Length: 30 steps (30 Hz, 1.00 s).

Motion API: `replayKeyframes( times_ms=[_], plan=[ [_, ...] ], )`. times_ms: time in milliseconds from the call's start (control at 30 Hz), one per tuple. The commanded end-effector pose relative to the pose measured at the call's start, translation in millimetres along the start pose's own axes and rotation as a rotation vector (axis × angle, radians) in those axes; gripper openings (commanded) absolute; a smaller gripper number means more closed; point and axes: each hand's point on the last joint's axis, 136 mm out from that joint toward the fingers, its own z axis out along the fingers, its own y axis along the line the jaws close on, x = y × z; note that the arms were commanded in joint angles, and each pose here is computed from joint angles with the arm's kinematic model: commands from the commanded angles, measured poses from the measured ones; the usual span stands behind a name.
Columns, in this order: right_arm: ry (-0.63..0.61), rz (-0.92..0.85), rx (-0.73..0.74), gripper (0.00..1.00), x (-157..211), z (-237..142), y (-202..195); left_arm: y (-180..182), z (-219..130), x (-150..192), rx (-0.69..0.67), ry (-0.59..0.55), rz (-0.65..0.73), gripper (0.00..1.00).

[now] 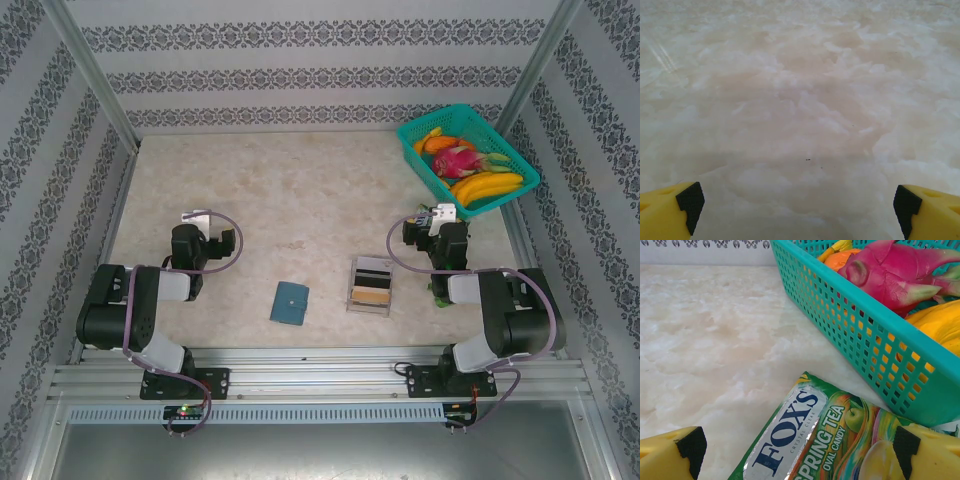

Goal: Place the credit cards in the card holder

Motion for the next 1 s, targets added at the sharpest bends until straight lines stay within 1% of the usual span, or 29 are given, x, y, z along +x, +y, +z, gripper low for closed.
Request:
replayKeyframes(
  times_ms=[0,367,500,633,733,967],
  plan=[
    [-0.046,-0.008,-0.016,0.98,-15,3,2,0,3,-21,0.010,-0.071,0.008,1.00],
    [-0.037,0.022,-0.030,0.98,-15,5,-2,0,3,-21,0.009,-0.070,0.007,1.00],
    [-0.046,0.042,0.019,0.98,-15,4,-11,0,3,-20,0.009,-0.069,0.007,1.00],
    [-0.044,0.038,0.016,0.98,-14,3,-10,1,3,-20,0.009,-0.067,0.003,1.00],
    [-0.038,0.015,-0.013,0.98,-15,5,-3,2,3,-21,0.008,-0.071,0.002,1.00],
    [-0.040,0.010,-0.009,0.98,-14,4,-3,1,3,-21,0.009,-0.071,0.002,1.00]
  ],
)
